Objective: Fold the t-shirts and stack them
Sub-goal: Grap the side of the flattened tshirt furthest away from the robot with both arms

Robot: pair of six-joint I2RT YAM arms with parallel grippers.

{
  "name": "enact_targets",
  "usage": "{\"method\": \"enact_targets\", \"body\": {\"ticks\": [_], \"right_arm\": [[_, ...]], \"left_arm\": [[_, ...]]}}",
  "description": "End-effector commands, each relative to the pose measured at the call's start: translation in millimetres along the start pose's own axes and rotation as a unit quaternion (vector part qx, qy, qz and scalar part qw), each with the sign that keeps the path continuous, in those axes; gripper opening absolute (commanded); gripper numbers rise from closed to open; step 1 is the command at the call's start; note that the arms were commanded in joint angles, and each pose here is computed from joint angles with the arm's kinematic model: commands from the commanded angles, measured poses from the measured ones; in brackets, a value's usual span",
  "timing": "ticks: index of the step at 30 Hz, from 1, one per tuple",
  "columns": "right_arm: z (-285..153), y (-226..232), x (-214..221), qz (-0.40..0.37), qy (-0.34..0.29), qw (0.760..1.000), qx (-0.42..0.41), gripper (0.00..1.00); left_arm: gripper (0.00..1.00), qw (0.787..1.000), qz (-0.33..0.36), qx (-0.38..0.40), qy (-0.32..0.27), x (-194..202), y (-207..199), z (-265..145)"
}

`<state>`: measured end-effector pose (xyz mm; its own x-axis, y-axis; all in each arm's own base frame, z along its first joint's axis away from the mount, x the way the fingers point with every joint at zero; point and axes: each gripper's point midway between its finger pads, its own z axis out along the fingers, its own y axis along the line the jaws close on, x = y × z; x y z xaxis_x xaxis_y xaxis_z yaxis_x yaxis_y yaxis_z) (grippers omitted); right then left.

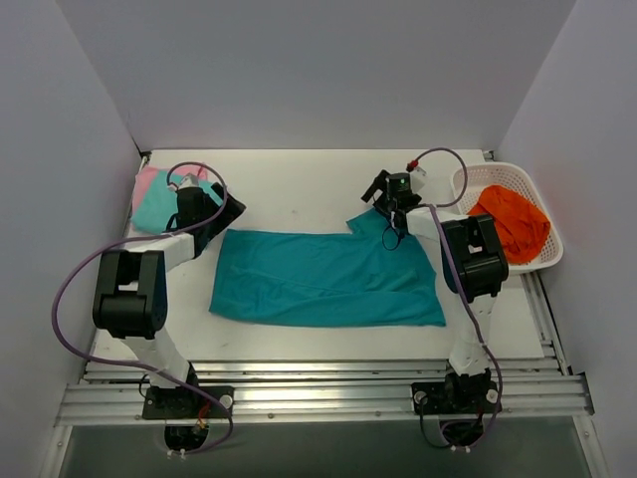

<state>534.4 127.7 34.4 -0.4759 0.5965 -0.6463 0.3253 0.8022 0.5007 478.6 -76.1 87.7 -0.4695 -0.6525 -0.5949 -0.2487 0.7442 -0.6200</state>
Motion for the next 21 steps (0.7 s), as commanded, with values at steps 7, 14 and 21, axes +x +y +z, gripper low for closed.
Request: {"method": "enact_targets", "body": {"ticks": [7,14,21], "right_arm": [[-10,-42,46,-0.028,0.069,0.995,0.063,0.3],[-11,-50,51,-0.031,0.074,0.994,0.072,0.0],[-14,-51,50,-0.03,0.072,0.994,0.074,0.0]], "left_arm": [[0.99,0.999,-0.003,0.032,-0.035,-25,-13,-14],[0.99,0.999,-0.006,0.028,-0.034,-24,-7,-12],[1.0,1.0,-0.001,0.0,-0.027,-17,9,-4]]}}
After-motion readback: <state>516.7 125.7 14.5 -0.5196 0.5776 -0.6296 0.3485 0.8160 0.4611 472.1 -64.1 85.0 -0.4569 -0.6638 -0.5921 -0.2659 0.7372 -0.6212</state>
